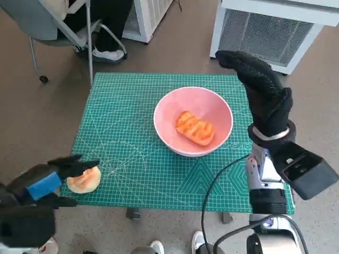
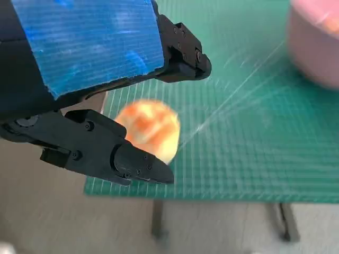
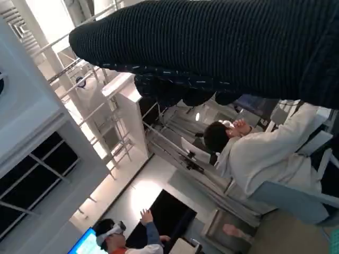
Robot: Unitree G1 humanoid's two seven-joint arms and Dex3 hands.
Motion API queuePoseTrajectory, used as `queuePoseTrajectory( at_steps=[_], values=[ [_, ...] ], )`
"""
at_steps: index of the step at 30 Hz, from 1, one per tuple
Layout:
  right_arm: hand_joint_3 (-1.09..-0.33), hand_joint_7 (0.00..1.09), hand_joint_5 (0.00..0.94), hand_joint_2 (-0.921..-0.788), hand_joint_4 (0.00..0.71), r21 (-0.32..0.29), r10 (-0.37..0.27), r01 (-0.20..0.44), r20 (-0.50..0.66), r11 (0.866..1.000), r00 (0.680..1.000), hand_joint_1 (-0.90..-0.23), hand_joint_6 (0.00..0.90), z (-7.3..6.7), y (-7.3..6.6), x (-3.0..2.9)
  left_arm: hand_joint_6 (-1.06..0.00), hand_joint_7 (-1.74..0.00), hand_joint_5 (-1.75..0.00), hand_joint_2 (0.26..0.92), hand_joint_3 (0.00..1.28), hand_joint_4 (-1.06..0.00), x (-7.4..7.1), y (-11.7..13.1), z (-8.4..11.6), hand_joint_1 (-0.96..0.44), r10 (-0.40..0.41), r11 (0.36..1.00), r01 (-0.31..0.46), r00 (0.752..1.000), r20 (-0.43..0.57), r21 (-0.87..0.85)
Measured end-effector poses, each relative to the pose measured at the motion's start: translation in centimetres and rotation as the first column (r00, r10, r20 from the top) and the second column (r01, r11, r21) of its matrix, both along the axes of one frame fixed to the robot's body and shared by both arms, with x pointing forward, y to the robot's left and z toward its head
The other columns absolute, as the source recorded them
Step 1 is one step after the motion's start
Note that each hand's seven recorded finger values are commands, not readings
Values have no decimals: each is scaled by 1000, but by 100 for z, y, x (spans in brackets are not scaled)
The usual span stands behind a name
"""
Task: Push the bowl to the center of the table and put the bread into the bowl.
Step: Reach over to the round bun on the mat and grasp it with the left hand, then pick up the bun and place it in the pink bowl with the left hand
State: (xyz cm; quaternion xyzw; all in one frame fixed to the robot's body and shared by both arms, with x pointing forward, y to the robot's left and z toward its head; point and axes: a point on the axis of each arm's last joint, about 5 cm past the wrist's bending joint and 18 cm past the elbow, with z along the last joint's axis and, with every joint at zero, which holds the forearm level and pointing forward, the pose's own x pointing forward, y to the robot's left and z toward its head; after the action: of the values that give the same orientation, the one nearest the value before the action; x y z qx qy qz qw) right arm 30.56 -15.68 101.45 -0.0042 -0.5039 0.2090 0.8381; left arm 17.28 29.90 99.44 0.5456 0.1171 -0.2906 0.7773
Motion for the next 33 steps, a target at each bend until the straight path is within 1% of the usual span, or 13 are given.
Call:
queuePoseTrajectory(
  at_steps=[3,6,7,9,10,11,12,13,14,15,19,24,33],
  values=[
    [-768,636,364,-921,50,1,1,-1,1,1000,1000,-566,-1,2,0,1,-462,-55,-53,870,0,-368,41,9,-82,-259,22,1000,-22,1000,-11,6],
    [-763,633,363,-921,53,2,3,-3,1,1000,1000,-566,-1,3,0,1,-545,-139,-68,881,3,-522,79,22,-167,-208,40,999,-40,999,21,4],
    [-762,633,363,-921,53,3,4,-4,1,1000,1000,-566,-1,2,-1,2,-546,-169,-64,883,2,-545,92,25,-192,-201,43,999,-43,998,40,3],
    [-759,628,361,-921,56,1,4,-4,0,1000,1000,-566,-1,0,0,4,-512,-356,-71,897,2,-619,111,34,-247,-165,52,999,-51,996,74,-11],
    [-757,626,359,-921,57,1,5,-5,0,1000,1000,-566,-1,-2,0,4,-492,-506,-109,905,9,-667,117,37,-274,-134,57,998,-55,995,87,-20],
    [-756,624,358,-921,59,0,4,-4,0,1000,1000,-565,-1,-4,-1,5,-472,-616,-197,911,14,-665,124,41,-301,-114,61,998,-59,993,104,-30],
    [-756,623,357,-921,59,0,4,-4,1,1000,1000,-565,-1,-5,-1,5,-472,-769,-418,913,55,-631,130,46,-330,-92,68,997,-64,991,117,-39],
    [-756,622,356,-921,60,0,3,-3,1,1000,1000,-564,-1,-6,-2,6,-454,-1009,-755,916,130,-564,137,48,-347,-59,72,997,-67,989,128,-46],
    [-756,622,355,-921,61,0,3,-3,2,1000,1000,-563,-1,-7,-2,6,-459,-1138,-980,918,169,-523,143,51,-371,-38,79,996,-72,987,140,-55],
    [-756,621,353,-921,62,0,2,-2,3,1000,1000,-562,-1,-7,-2,6,-463,-1220,-1123,919,194,-498,150,52,-389,-24,83,995,-75,985,150,-59],
    [-756,620,349,-921,64,0,1,-1,6,1000,1000,-561,-1,-4,-1,8,-504,-1294,-1310,920,210,-467,173,52,-419,-6,86,996,-78,980,179,-52],
    [-759,620,344,-921,68,0,1,-1,10,1000,1000,-560,-1,0,0,10,-522,-1339,-1342,920,212,-461,197,40,-417,0,68,997,-62,979,194,-41],
    [-762,620,336,-921,72,-1,1,-1,14,1000,1000,-559,-1,6,1,12,-529,-1314,-1382,921,214,-451,232,42,-371,1,52,998,-47,977,205,-30]
  ],
)
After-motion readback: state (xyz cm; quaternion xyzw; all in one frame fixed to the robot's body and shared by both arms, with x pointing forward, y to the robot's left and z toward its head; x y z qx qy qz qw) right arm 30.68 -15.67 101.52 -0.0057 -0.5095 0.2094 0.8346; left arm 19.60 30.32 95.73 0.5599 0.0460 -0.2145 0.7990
